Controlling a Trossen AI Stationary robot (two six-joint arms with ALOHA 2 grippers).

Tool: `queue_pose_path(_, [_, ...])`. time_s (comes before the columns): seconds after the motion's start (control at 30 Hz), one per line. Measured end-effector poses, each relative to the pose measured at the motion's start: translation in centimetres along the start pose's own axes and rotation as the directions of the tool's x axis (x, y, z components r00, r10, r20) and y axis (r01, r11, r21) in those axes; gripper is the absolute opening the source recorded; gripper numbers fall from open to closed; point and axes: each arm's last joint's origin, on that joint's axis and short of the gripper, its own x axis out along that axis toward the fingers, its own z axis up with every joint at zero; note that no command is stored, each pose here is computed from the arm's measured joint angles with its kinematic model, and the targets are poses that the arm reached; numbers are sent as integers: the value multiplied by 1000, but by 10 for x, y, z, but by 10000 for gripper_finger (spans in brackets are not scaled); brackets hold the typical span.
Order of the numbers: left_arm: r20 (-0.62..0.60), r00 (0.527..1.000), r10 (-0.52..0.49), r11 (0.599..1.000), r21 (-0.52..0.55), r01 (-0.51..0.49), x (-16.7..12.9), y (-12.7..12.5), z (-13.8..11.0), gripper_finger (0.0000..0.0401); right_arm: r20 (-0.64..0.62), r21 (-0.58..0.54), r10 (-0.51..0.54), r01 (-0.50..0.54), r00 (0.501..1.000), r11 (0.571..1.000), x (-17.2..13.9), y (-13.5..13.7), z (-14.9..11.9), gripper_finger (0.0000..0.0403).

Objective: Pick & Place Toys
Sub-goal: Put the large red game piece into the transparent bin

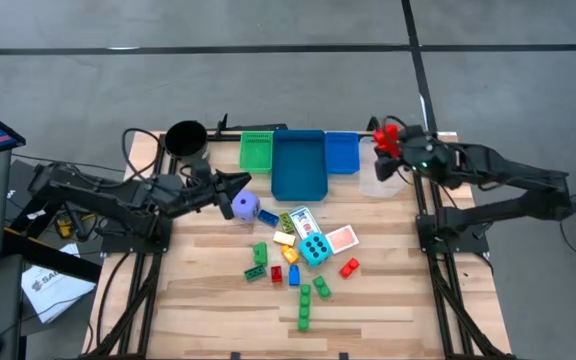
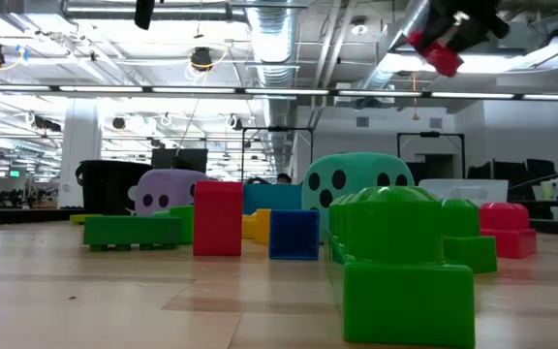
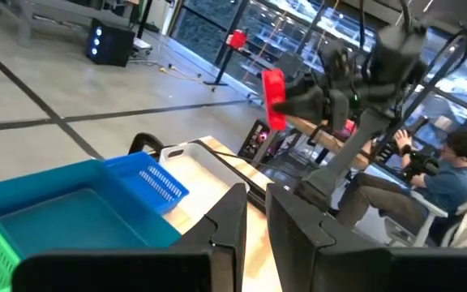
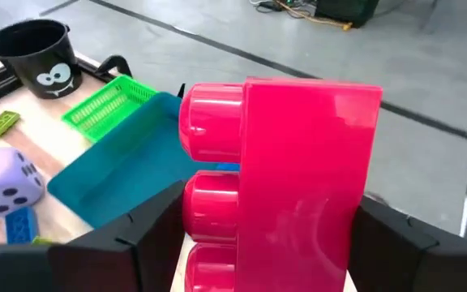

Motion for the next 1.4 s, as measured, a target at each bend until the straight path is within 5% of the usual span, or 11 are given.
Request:
queue_pose_path(0.23, [20, 1000, 19, 993, -115, -16, 5, 6, 4, 44, -23, -43, 32, -33, 999, 998, 7, -12, -50, 272])
queue_pose_path(0.4, [21, 1000, 21, 987, -159, -17, 5, 6, 5, 44, 48, 36, 69, -71, 996, 997, 22, -16, -74, 272])
queue_pose_path(0.63, [20, 1000, -1, 986, -167, 5, 5, 5, 6, 44, 13, 110, -49, 47, 999, 993, 47, -33, -99, 272])
queue_pose_path(0.87, [34, 999, -9, 979, -202, 16, 5, 4, 7, 44, -39, 129, -157, 161, 987, 978, 68, -50, -101, 272])
queue_pose_path(1.1, [22, 999, -31, 977, -209, 35, 5, 4, 7, 44, -60, 155, -130, 137, 990, 978, 94, -67, -88, 272])
queue_pose_path(1.4, [19, 999, -32, 972, -233, 35, 5, 3, 6, 44, -283, 240, -63, 135, 957, 961, 136, -83, -92, 272])
